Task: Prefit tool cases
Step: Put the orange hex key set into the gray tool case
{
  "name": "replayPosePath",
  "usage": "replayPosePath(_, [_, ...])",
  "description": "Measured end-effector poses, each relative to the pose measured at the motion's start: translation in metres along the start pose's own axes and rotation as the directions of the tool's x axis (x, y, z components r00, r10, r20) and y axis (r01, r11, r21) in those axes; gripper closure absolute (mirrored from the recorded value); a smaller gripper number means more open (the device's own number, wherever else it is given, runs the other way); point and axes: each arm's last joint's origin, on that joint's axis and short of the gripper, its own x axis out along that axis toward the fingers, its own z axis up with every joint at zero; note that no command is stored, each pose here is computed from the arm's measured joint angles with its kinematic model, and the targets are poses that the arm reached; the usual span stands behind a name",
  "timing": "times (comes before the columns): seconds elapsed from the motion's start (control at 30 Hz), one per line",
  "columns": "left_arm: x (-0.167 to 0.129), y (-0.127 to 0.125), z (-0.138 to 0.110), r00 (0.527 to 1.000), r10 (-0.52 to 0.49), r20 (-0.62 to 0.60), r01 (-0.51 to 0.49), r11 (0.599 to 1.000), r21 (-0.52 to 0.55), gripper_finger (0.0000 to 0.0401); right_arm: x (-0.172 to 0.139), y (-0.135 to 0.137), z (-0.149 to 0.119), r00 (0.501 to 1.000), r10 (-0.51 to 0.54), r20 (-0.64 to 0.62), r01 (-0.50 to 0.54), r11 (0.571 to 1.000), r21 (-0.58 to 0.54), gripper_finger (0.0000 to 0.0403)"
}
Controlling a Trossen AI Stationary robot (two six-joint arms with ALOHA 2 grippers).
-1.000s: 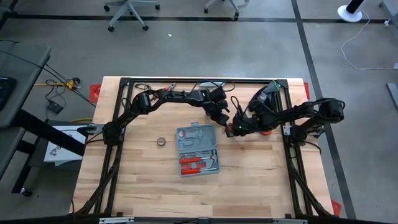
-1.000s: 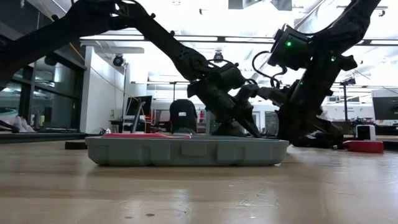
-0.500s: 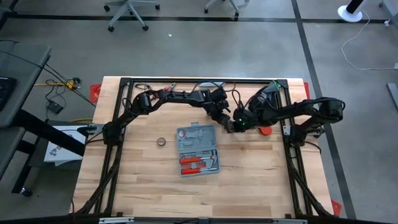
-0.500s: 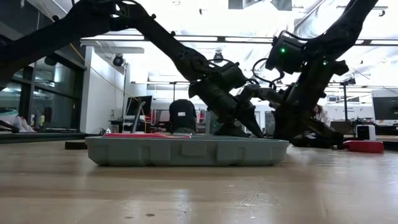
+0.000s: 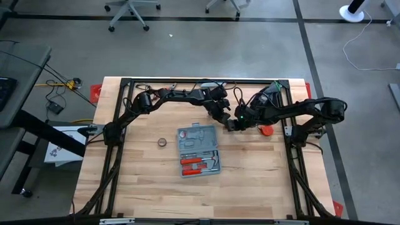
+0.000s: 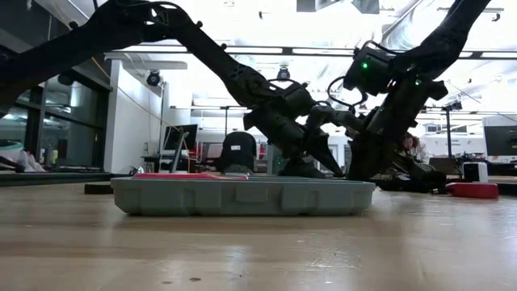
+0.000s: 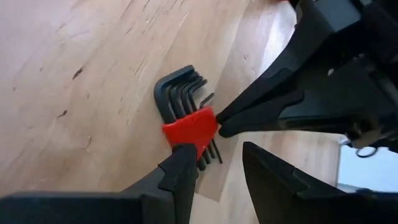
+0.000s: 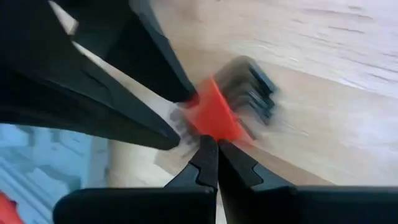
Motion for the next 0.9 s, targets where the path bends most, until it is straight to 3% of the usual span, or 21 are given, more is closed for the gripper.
replayPosePath(0.43, [-0.004, 0.002, 0.002, 1.0, -0.003, 0.002, 0.003, 1.0, 0.009, 0.0279, -0.012, 0.004, -0.001, 0.999, -0.008, 0.045, 0.008, 1.0, 0.001, 0.0403])
replayPosePath(0.73, [0.001, -0.002, -0.002, 1.0, 0.015, -0.008, -0.015, 1.0, 0.017, 0.0279, -0.034, -0.009, -0.019, 0.982, -0.18, -0.059, 0.179, 0.983, -0.025, 0.0403])
replayPosePath(0.9, [0.008, -0.009, -0.007, 0.998, 0.07, 0.01, -0.07, 0.997, 0.033, 0.0279, -0.025, -0.009, -0.019, 0.981, -0.173, -0.083, 0.171, 0.985, -0.034, 0.0403])
